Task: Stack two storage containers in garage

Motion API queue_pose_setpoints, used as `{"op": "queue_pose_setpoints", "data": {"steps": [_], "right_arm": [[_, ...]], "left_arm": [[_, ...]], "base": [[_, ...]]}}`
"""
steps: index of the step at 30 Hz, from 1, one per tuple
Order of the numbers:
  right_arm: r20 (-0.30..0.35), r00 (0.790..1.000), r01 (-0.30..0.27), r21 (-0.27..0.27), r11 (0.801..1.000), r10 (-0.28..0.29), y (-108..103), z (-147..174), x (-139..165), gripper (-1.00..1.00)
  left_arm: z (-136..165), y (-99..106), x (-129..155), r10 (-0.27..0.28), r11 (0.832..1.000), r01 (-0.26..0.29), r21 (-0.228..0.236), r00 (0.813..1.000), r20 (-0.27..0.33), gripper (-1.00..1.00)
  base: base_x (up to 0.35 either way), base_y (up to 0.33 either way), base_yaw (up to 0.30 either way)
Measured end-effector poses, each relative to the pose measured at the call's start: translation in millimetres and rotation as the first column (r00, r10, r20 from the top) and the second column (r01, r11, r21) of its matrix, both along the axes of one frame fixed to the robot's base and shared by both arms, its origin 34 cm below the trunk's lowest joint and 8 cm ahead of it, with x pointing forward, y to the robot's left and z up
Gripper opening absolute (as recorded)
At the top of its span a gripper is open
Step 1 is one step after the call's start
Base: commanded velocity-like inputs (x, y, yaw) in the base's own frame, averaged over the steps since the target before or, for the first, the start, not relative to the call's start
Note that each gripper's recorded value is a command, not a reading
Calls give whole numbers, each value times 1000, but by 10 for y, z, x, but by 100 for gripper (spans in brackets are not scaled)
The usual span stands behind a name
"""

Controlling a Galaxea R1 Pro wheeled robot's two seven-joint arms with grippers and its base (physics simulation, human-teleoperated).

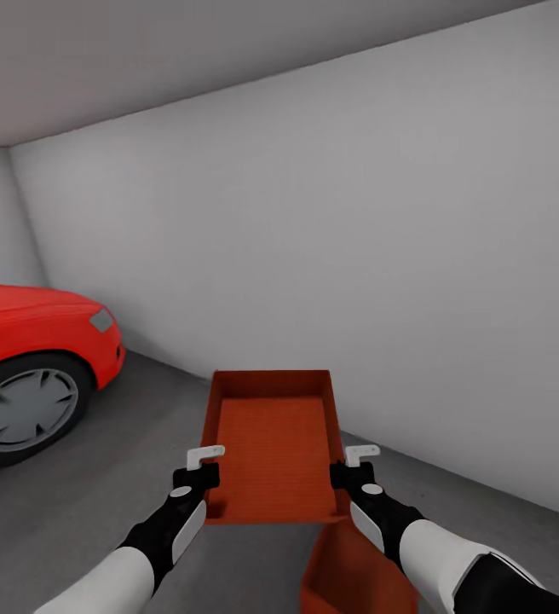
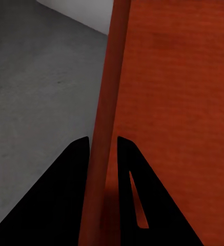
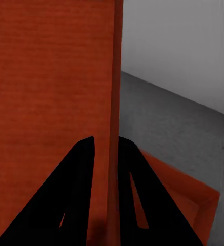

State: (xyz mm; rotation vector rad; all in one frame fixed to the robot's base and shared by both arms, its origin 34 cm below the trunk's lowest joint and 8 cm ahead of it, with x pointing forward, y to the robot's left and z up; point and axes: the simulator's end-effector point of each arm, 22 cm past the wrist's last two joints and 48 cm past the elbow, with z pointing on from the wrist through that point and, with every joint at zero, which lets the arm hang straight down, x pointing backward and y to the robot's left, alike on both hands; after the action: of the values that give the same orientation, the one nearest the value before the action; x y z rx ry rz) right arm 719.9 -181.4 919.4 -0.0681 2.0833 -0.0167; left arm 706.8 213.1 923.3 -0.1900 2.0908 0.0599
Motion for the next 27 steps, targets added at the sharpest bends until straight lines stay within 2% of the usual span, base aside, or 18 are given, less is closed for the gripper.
{"op": "queue_pose_setpoints", "data": {"steps": [5, 24, 27], "right_arm": [[2, 1000, 0, -1, 1000, 0, 3, 3, 5, -100], [2, 1000, 0, -1, 1000, 0, 2, 5, 8, -100], [2, 1000, 0, -1, 1000, 0, 2, 7, 9, -100]], "left_arm": [[-2, 3, 4, 0, 1000, 0, -1, 1000, 1, -100], [2, 2, 6, 0, 1000, 0, 0, 1000, 1, -100], [5, 3, 8, 0, 1000, 0, 0, 1000, 2, -100]], "base": [[106, 84, -286], [4, 3, -286], [0, 0, -141]]}}
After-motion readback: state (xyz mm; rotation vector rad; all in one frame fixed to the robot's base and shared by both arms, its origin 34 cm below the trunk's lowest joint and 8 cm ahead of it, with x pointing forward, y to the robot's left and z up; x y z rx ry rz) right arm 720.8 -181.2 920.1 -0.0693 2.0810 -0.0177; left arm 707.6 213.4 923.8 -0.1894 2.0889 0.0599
